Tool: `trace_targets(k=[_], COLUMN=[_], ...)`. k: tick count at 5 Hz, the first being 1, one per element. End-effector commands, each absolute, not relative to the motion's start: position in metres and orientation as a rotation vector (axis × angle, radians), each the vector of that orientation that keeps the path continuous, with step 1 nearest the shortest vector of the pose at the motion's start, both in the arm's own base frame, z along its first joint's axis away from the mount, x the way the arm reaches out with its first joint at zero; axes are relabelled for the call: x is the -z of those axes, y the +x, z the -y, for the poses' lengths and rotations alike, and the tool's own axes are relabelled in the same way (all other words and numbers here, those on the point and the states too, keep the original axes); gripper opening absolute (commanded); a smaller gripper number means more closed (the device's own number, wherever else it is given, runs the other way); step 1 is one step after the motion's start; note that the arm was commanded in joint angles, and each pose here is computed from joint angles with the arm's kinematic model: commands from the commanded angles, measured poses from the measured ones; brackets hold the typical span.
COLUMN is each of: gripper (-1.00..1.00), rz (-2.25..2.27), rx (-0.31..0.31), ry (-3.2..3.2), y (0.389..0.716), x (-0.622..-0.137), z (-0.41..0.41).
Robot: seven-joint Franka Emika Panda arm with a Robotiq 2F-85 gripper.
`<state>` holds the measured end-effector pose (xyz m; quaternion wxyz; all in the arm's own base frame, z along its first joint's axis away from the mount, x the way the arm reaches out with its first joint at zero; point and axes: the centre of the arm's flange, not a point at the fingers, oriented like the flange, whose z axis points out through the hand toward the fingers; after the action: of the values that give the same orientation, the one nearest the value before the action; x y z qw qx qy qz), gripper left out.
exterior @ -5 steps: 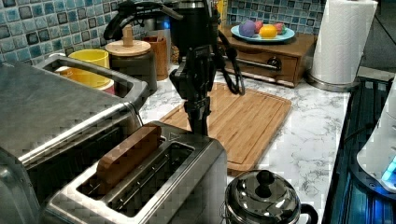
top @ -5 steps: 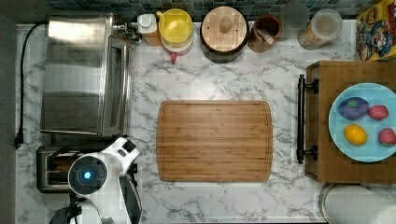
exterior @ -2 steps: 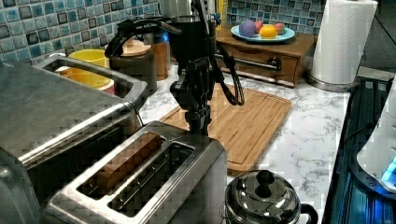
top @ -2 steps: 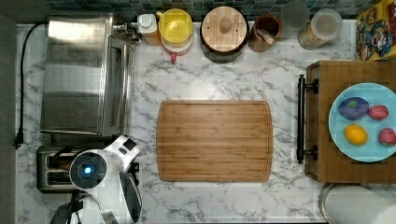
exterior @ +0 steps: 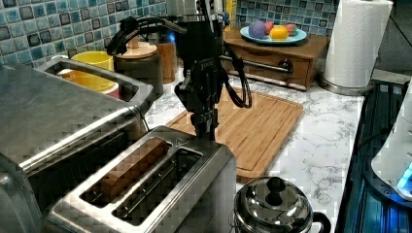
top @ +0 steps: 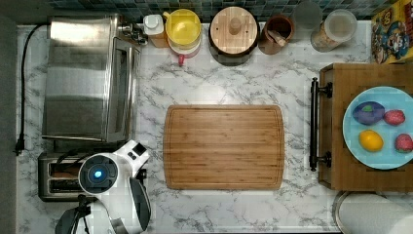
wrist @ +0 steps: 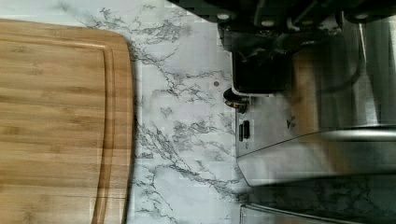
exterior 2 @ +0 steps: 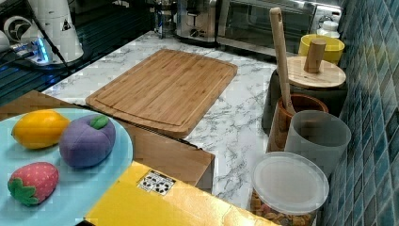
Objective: Turn on the toaster.
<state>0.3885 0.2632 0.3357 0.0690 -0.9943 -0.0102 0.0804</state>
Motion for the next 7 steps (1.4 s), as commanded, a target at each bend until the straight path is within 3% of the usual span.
trace_targets(k=[1,3,5,7], gripper=[-1.00,-1.00,-1.00,-1.00], rz=[-0.119,-0.180,-0.287,-0.325], rx=[-0.409,-0.473,-0.563,-0.616], ry=[-2.992,-3.017,-3.028,-3.044], y=[0.362,0.340,0.337,0.351], x=[-0.266,-0.224,-0.192,-0.194], z=[-0.247,-0.239,-0.218,-0.203])
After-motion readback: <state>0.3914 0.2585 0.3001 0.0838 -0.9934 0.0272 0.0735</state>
